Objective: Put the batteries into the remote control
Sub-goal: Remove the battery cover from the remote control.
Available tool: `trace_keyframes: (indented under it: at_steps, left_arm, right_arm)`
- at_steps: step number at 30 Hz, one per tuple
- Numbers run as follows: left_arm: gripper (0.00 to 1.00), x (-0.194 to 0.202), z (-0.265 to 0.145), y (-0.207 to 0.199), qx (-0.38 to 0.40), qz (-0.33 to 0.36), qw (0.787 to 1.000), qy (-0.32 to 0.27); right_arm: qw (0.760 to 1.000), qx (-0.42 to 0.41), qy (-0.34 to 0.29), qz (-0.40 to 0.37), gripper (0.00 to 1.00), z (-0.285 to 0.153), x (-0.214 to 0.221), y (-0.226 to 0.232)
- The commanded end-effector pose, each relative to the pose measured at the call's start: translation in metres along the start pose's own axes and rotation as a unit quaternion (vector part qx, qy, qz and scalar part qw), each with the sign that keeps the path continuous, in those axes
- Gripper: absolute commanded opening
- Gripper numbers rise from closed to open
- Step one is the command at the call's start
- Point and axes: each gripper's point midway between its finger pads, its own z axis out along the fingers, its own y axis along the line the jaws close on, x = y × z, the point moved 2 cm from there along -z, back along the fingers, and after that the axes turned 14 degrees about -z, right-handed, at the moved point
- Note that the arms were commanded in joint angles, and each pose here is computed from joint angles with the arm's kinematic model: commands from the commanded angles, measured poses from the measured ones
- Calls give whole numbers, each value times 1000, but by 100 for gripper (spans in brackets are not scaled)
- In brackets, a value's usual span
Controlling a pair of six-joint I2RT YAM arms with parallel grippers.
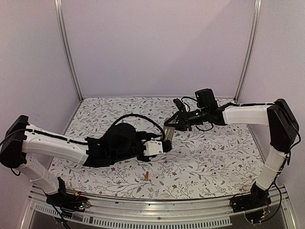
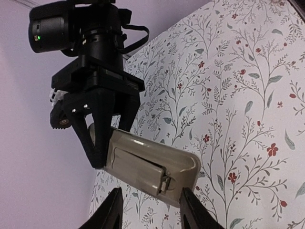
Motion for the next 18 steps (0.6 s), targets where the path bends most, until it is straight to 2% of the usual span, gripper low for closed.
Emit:
trace_keyframes:
  at_steps: [1,4,7,10,13,18]
  left_arm:
    - [45,-1,0,18,-36,-79,996,0]
    - [51,2,1,43,-70,-192,979,11]
    - [56,3,-2,60,-54,-309,949,17]
    - [55,4,1,68,-27,-395,918,23]
    - [53,-2,9,67,3,-436,899,34]
    - [51,0,26,56,45,-488,868,85]
  right_arm:
    - [999,30,-27,-7,0,-8,-5,-7]
    - [997,56,-43,-14,0,-14,-9,-15]
    - [995,78,-61,-25,0,-21,-16,-17]
    - [993,88,-74,-35,0,-26,-23,-15]
    - [992,89,-81,-42,0,-27,-27,-13]
    - [991,91,-84,-45,0,-28,-30,-11]
